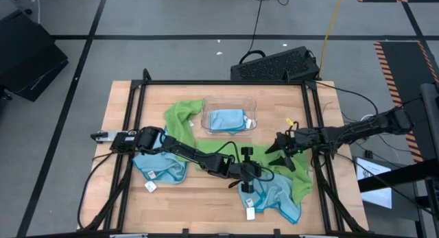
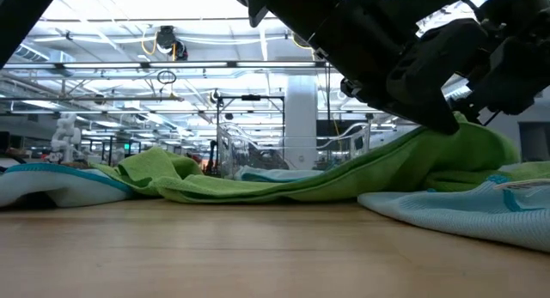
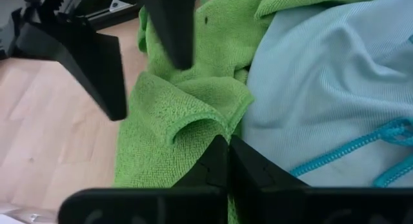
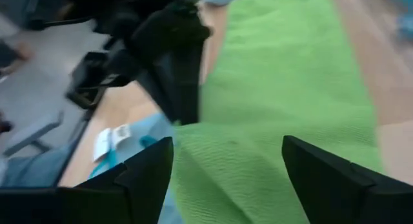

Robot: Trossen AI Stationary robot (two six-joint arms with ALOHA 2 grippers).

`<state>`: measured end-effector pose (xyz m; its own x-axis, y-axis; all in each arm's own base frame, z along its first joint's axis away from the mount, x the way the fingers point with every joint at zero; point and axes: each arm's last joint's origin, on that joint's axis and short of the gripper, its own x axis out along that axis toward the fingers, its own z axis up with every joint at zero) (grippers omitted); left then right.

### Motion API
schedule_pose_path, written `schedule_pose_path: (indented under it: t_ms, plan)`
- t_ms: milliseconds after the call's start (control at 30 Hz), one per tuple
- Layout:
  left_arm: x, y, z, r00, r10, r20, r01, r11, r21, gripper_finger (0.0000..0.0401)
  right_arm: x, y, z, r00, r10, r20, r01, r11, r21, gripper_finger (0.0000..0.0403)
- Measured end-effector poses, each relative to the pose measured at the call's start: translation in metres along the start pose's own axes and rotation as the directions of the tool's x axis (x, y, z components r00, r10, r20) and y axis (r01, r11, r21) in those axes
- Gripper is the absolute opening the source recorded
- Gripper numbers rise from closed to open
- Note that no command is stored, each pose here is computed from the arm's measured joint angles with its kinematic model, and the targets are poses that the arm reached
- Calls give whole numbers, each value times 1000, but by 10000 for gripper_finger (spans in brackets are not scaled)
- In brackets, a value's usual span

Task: Fold microfiber towels
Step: Fold the bottom left green microfiber cloth

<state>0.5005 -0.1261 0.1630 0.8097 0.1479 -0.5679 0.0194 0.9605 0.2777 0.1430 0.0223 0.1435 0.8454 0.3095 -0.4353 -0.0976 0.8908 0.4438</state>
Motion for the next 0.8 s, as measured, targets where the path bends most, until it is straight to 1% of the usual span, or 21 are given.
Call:
schedule_pose_path:
  t_ms: [67,200,367,467,567,700,800]
  plan:
    - [0,0,0,1000,1,0,-1,1000,2,5,3,0,0,1000,20,-8,-20,1000,-2,287]
    - [0,0,0,1000,2,0,-2,1000,18,6,9,-2,-1,999,23,-30,-23,1000,-2,283]
    - [0,0,0,1000,8,-1,-8,1000,20,6,15,2,-1,987,153,-57,-154,988,-12,274]
    - [0,0,0,1000,10,-2,-10,1000,19,6,16,7,-2,967,240,-85,-243,970,-20,266]
    - [0,1,0,1000,17,-5,-17,1000,5,4,16,12,-4,945,304,-118,-311,950,-37,257]
    - [1,4,-3,999,33,-30,-34,999,-28,4,16,19,-8,932,333,-146,-341,940,-34,244]
    - [1,4,-4,999,33,-37,-34,999,-26,4,17,22,-13,938,302,-168,-312,949,-36,233]
